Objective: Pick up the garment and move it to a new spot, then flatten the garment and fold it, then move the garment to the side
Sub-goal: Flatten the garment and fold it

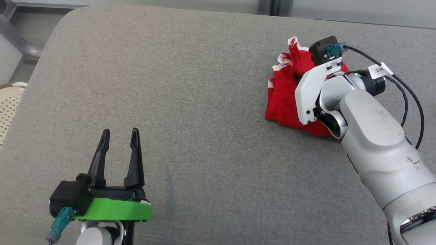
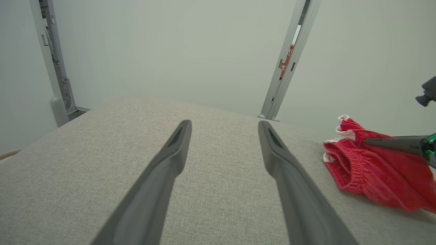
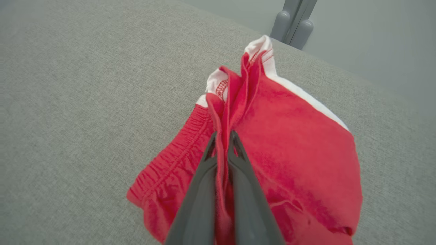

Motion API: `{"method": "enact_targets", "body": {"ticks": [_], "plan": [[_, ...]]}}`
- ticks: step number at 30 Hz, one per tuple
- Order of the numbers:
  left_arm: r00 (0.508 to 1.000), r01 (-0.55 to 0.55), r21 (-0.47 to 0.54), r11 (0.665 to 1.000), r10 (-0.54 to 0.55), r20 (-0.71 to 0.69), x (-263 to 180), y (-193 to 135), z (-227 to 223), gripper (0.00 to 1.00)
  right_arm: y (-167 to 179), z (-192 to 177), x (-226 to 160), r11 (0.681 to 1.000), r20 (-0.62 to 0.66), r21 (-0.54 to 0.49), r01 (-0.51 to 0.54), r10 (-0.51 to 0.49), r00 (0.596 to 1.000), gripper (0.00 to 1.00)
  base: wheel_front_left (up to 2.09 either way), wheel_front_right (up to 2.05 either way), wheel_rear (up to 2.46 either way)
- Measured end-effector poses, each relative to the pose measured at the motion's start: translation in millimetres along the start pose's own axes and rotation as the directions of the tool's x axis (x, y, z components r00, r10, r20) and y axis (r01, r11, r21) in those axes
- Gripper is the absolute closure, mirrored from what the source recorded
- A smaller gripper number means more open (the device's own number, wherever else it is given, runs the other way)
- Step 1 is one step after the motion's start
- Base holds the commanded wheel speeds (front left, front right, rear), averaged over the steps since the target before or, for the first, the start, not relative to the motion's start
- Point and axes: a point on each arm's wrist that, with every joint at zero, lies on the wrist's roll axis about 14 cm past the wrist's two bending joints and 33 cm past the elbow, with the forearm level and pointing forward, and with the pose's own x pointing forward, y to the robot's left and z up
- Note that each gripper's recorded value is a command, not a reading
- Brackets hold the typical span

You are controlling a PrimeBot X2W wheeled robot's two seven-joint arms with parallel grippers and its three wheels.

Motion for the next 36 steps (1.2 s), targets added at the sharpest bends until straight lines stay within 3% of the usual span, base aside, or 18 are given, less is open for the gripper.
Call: {"method": "enact_targets", "body": {"ticks": [8,9,10,15,17,20,23,27,28,29,30,36], "plan": [[1.000,-0.008,0.001,1.000,0.008,0.007,-3,2,3,0.00,19,-3,3,1.000,-0.009,0.003,-0.029,0.029,1.000,0.99,0.00,0.00,0.00],[1.000,-0.009,0.002,1.000,0.009,0.008,-3,2,4,0.00,21,-4,3,0.999,-0.010,0.007,-0.032,0.032,0.999,0.77,0.00,0.00,0.00],[1.000,-0.008,0.001,1.000,0.008,0.009,-3,2,4,0.00,23,-5,3,0.999,-0.011,0.016,-0.034,0.035,0.999,0.00,0.00,0.00,0.00],[1.000,-0.005,0.000,1.000,0.005,0.013,-5,1,5,0.00,31,21,-2,0.991,0.110,0.120,-0.066,0.053,0.992,0.00,0.00,0.00,0.00],[1.000,-0.003,-0.002,1.000,0.003,0.018,-6,0,7,0.00,36,45,-9,0.971,0.209,0.213,-0.112,0.067,0.976,0.00,0.00,0.00,0.00],[1.000,-0.005,-0.003,1.000,0.005,0.022,-9,1,9,0.00,31,74,-25,0.959,0.329,0.246,-0.138,0.052,0.943,0.00,0.00,0.00,0.00],[1.000,-0.002,-0.002,1.000,0.002,0.024,-12,0,9,0.00,-11,74,-43,0.971,0.365,0.236,-0.039,-0.052,0.930,0.00,0.00,0.00,0.00],[0.999,0.017,-0.003,1.000,-0.017,0.032,-11,-5,12,0.00,-64,34,-61,0.966,0.294,0.225,0.126,-0.191,0.937,0.00,0.00,0.00,0.00],[0.999,0.023,-0.004,1.000,-0.023,0.032,-11,-7,12,0.00,-72,24,-64,0.962,0.274,0.230,0.151,-0.212,0.938,0.06,0.00,0.00,0.00],[0.999,0.029,-0.006,1.000,-0.028,0.033,-10,-9,12,0.00,-80,12,-67,0.957,0.244,0.229,0.180,-0.235,0.941,0.61,0.00,0.00,0.00],[0.999,0.033,-0.006,0.999,-0.033,0.032,-9,-10,11,0.00,-88,-2,-69,0.953,0.209,0.221,0.207,-0.254,0.944,1.00,0.00,0.00,0.00],[0.999,0.038,-0.006,0.999,-0.038,0.013,-3,-11,4,0.00,-73,-51,-54,0.969,0.046,0.154,0.195,-0.204,0.978,1.00,0.00,0.00,0.00]]}}
